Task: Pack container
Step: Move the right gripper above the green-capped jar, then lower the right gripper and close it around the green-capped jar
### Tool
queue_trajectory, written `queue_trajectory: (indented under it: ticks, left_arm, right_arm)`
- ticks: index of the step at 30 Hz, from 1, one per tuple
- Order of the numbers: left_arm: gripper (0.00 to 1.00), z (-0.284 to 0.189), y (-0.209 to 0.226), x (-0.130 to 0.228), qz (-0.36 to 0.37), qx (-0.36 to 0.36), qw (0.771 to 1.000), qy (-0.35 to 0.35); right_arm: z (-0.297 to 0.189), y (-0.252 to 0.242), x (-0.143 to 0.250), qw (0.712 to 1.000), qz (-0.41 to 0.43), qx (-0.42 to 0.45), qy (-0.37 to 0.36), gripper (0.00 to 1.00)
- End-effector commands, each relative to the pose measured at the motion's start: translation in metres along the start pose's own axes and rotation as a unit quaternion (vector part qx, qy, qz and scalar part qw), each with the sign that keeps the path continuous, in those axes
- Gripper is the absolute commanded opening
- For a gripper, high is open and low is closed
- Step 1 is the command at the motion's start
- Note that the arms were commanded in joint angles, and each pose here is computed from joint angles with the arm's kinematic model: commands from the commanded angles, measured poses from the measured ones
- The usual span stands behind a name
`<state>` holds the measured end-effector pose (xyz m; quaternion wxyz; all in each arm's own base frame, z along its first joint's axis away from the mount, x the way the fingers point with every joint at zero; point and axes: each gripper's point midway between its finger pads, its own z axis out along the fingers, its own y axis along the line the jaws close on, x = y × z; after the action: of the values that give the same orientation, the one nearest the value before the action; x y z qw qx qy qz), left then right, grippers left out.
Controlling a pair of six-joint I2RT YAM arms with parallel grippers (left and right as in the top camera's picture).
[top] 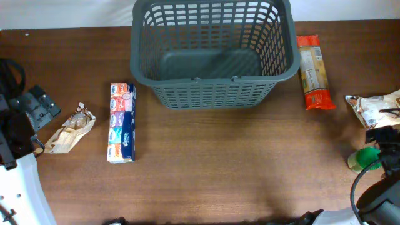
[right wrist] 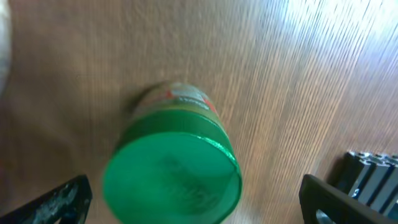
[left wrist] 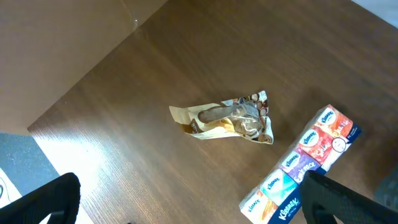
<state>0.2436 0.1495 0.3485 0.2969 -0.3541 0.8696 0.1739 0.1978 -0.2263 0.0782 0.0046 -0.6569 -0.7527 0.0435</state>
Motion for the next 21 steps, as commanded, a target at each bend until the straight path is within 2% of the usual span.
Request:
queue_trajectory:
  ticks: [1,21]
  left_arm:
    - [0.99,0.001,0.000,0.000,-0.007,0.001,1.000,0.004]
    - [0.99,0.001,0.000,0.001,-0.007,0.001,1.000,0.005]
  right_arm:
    - [0.014,-0.005,0.008,1.000,0.006,0.009,0.013,0.99]
    - [0.017,0.006,-0.002,1.000,0.006,-0.013,-0.007,0.99]
